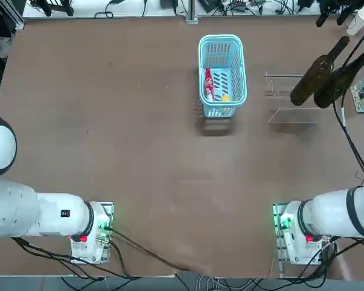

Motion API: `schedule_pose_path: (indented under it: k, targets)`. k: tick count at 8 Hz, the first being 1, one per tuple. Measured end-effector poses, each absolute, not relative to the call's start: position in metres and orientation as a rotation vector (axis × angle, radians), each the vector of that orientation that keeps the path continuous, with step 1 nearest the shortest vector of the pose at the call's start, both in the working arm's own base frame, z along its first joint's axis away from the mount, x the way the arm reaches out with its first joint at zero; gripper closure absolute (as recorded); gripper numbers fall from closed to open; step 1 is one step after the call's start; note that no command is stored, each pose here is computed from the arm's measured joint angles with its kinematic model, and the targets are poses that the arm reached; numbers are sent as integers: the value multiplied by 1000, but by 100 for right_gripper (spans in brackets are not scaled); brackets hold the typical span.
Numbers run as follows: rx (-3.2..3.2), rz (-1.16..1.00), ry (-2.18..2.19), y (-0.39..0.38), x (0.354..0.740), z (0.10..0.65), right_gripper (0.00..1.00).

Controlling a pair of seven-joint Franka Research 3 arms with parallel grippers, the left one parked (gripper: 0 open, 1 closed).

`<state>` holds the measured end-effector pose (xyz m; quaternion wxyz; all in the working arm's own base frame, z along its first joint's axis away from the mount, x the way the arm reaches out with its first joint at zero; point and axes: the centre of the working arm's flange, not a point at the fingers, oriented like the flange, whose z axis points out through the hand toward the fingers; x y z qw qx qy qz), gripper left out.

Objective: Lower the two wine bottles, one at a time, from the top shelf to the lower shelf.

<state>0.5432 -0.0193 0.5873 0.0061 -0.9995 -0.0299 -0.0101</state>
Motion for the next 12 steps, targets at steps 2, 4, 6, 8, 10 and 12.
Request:
schedule_pose_path:
  k: [2,4,6,8,10,12]
  targets:
    - [-3126,-1,-103,-16,540,589,0]
    - [-3122,33,-124,-9,528,600,0]
    - [-3117,61,-139,-5,511,615,0]
    - [-3112,95,-141,-6,495,628,4]
    - [-3108,130,-142,-6,483,634,15]
    - [-3111,159,-144,-6,477,633,15]
